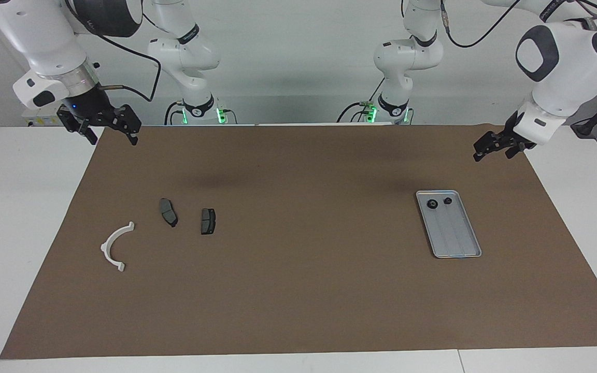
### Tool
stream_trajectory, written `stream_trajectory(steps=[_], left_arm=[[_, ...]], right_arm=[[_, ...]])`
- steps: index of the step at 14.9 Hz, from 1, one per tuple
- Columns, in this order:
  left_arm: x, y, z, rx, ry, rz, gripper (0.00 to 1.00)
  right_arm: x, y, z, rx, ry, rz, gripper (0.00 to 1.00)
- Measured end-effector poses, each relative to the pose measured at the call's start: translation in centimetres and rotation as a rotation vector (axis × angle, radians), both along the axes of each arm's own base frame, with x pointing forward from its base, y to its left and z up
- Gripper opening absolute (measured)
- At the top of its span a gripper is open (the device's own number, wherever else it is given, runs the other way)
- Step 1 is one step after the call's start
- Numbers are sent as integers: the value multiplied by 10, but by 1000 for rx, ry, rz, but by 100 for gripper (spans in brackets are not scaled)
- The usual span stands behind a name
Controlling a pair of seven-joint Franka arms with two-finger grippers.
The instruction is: Pick bearing gear from pile to tray
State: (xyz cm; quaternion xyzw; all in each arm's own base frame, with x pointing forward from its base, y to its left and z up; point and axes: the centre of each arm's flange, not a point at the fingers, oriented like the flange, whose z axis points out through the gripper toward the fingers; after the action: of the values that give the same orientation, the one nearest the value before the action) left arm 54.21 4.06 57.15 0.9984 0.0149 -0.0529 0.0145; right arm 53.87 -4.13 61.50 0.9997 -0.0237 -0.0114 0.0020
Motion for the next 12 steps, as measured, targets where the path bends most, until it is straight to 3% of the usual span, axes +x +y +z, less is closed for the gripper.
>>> stream_trajectory(steps=[12], left_arm=[[0, -27, 2, -6, 5, -39, 100]], right_arm=[[0, 0, 0, 0, 1, 0, 100]])
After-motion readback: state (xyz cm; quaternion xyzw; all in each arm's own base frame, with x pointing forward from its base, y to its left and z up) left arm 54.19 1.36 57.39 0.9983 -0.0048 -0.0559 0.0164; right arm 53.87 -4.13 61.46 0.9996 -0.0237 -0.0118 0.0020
